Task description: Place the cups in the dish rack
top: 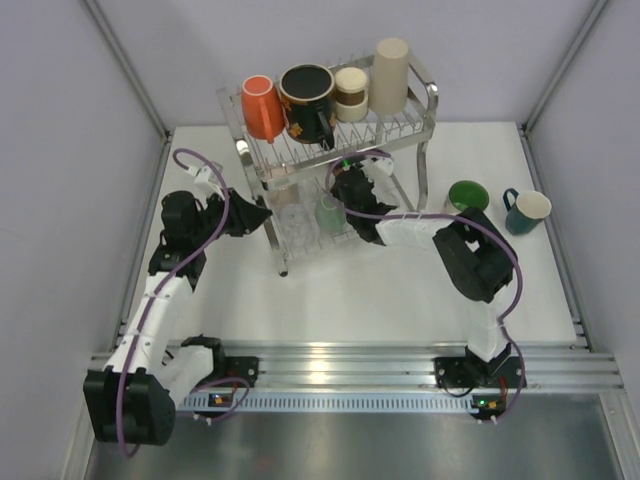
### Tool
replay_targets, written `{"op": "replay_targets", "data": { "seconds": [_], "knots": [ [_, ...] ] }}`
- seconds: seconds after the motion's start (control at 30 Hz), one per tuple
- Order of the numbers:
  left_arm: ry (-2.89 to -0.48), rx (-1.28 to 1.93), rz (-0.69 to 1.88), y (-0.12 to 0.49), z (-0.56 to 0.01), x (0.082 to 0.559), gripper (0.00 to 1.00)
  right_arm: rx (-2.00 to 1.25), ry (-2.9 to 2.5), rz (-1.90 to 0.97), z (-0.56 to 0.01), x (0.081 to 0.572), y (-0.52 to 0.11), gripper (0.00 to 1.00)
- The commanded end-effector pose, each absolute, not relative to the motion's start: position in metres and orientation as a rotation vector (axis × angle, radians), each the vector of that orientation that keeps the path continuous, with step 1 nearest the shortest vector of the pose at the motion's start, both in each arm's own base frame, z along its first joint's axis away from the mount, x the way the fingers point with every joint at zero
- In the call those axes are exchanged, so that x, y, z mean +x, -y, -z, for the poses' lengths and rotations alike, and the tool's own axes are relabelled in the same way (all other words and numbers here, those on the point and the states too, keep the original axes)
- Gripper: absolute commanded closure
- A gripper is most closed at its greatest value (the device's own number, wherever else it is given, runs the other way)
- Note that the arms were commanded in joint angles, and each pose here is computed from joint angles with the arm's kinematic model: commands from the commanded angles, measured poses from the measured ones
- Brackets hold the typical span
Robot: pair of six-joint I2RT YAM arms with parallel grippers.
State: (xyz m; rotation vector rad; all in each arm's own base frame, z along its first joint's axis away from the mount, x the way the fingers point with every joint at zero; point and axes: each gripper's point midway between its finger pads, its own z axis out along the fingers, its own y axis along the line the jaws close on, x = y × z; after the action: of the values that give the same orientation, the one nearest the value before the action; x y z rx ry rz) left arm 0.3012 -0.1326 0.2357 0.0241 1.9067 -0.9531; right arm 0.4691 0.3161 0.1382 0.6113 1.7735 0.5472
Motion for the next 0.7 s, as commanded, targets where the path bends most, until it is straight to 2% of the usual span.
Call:
{"op": "replay_targets", "data": {
  "seconds": [0.0, 0.2, 0.5, 0.67],
  "knots": [
    [-1.844, 0.02, 0.96, 0.132, -0.258, 0.308, 1.0, 0.492, -1.769, -0.715, -0.157, 0.467, -0.335, 1.0],
    [-1.932, -0.059, 0.838, 0.115, -0.247, 0.322, 1.0, 0.48, -1.744, -0.738, -0.201, 0.438, -0.312, 1.0],
    [-1.985, -0.241, 0.628, 0.067, -0.24, 0.356, 1.0, 0.422, -1.744, -0.709, -0.232, 0.384, -0.274, 1.0],
    [-1.978, -0.295, 0.609, 0.049, -0.246, 0.373, 1.0, 0.415, -1.8, -0.628, -0.212, 0.347, -0.245, 0.99]
  ]
}}
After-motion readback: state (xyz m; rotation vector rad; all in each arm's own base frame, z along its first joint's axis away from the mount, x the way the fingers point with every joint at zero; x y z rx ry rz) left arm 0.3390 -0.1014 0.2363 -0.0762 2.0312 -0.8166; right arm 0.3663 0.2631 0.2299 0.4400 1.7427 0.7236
